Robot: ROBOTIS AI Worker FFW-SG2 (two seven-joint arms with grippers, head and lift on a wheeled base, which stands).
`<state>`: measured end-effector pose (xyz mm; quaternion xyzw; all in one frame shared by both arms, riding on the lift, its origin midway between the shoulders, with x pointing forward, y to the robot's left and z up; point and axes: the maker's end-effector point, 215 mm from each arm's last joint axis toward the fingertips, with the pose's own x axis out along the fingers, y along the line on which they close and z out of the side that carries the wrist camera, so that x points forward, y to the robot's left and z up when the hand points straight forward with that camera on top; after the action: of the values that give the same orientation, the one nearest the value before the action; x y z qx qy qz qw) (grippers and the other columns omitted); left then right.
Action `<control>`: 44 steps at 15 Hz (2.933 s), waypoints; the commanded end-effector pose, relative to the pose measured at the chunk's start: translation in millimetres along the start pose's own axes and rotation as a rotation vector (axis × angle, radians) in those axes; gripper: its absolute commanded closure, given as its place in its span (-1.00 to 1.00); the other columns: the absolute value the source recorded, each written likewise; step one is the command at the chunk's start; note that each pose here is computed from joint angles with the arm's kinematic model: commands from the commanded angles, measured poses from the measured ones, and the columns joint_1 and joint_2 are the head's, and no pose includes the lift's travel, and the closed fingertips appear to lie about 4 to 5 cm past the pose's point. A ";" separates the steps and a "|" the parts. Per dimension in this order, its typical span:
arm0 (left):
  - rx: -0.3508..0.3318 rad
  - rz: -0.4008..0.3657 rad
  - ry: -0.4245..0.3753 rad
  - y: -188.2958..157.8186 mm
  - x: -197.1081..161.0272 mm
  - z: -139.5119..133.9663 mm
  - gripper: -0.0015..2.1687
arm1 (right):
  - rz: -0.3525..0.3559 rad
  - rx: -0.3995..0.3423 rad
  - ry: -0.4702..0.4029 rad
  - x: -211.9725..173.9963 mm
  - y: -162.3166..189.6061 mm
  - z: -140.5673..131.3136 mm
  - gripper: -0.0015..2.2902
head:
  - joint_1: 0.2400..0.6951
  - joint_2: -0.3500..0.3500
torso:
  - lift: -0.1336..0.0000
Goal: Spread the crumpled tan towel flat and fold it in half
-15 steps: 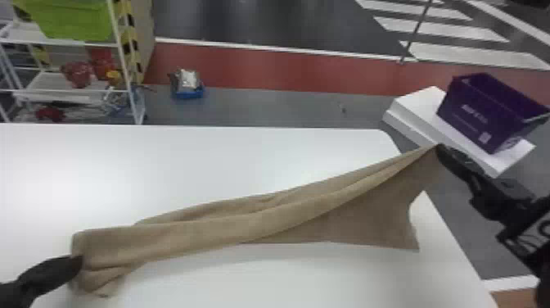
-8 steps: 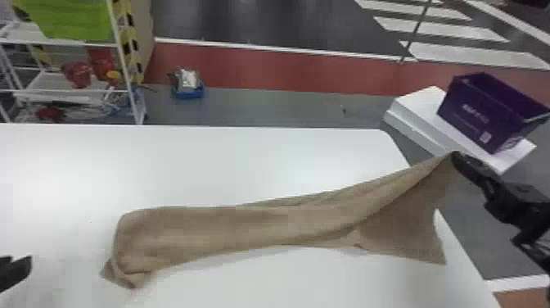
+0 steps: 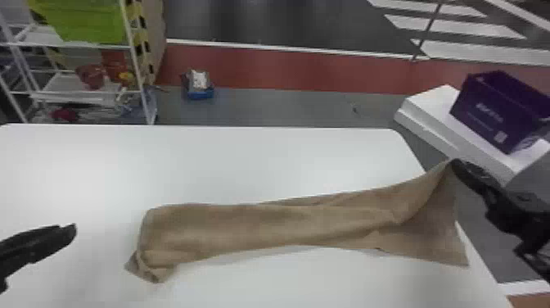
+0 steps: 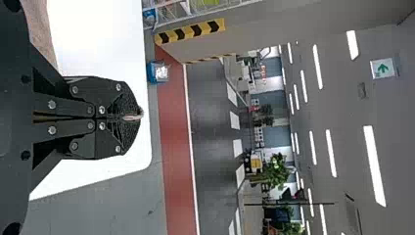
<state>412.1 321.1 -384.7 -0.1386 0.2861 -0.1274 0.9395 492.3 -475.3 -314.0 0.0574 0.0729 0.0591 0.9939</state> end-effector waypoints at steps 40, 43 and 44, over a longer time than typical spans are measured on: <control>-0.128 -0.213 0.178 -104.3 115.5 -3.7 0.34 | -0.001 -0.080 -0.015 1.9 7.7 -20.3 0.86 | 1.00 -0.86 | -0.85; -0.126 -0.273 0.018 -107.3 89.2 39.9 0.34 | 0.005 -0.081 -0.026 -1.1 11.1 -16.5 0.86 | 1.00 -0.86 | -0.85; -0.156 -0.322 0.000 -107.0 75.7 41.2 0.34 | 0.005 -0.082 -0.027 -1.5 11.1 -16.5 0.86 | 1.00 -0.86 | -0.85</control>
<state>487.6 195.3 -368.6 -0.2330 0.2919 -0.2442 0.8949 488.2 -463.6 -329.1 0.0177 0.0580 0.0631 0.9962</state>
